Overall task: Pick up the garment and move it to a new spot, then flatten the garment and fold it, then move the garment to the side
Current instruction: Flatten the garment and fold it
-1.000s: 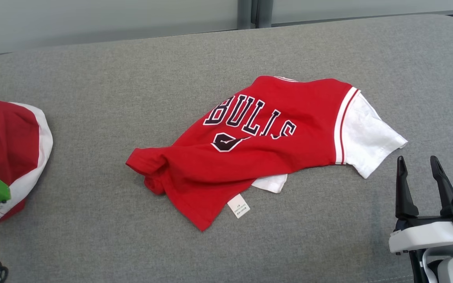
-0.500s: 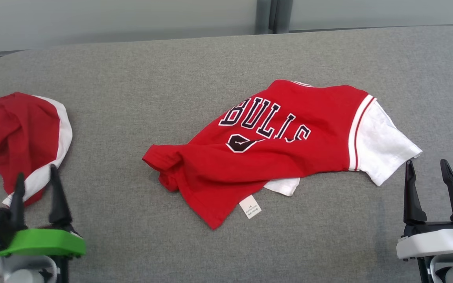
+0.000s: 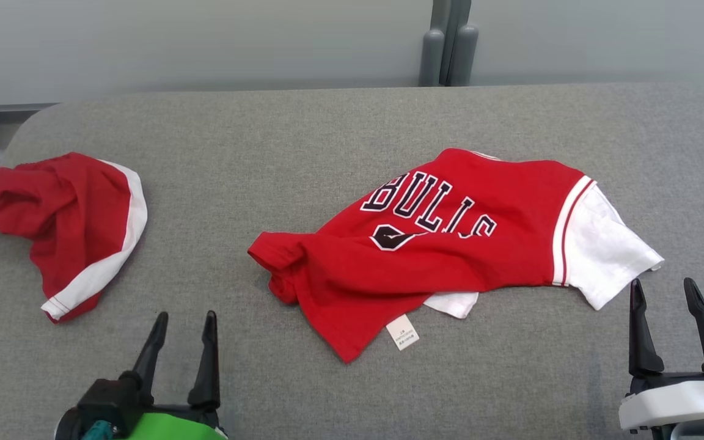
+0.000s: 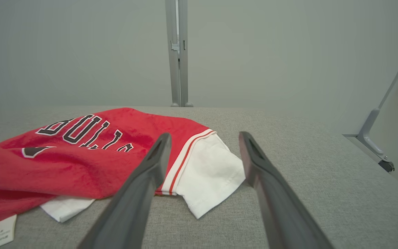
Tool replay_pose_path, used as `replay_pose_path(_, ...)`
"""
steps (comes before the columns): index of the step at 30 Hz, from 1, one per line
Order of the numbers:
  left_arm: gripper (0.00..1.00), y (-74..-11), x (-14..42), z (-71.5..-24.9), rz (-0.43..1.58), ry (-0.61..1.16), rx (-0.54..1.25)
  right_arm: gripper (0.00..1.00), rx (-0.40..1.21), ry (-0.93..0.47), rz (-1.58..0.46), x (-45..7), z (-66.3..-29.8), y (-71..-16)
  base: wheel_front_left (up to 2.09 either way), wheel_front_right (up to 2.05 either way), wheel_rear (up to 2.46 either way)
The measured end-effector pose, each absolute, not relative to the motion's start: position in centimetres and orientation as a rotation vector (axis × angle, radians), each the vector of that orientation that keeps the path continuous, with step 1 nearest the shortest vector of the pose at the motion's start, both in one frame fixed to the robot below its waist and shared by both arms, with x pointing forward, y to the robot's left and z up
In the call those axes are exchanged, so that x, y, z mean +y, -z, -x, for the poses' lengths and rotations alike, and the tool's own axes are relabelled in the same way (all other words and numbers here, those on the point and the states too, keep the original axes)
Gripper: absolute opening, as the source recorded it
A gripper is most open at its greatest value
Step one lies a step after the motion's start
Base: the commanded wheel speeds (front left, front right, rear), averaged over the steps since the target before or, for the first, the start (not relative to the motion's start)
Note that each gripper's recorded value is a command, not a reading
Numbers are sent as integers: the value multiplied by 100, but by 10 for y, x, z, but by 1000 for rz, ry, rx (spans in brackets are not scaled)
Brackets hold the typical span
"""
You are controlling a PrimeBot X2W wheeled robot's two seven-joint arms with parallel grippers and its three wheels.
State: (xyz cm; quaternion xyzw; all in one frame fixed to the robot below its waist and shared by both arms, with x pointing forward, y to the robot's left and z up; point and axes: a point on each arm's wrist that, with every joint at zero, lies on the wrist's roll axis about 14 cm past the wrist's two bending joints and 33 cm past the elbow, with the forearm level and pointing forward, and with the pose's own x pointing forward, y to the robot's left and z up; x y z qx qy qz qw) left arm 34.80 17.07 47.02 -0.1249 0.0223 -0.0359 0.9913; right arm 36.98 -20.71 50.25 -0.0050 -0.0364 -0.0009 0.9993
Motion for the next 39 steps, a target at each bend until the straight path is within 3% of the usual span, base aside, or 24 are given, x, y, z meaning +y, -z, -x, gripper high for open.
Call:
replay_pose_path(14, 100, -457, 132, -329, 239, 164, 88, 100, -87, 9, 22, -212, -361, -508, 0, 0, 0)
replay_pose_path(24, 100, -429, 62, -339, 470, 331, 308, 100, -115, -2, 28, -212, -385, -516, 0, 0, 0)
replay_pose_path(39, 100, -381, 31, -341, 450, 393, 535, 100, -97, 42, 21, -226, -387, -510, 0, 0, 0)
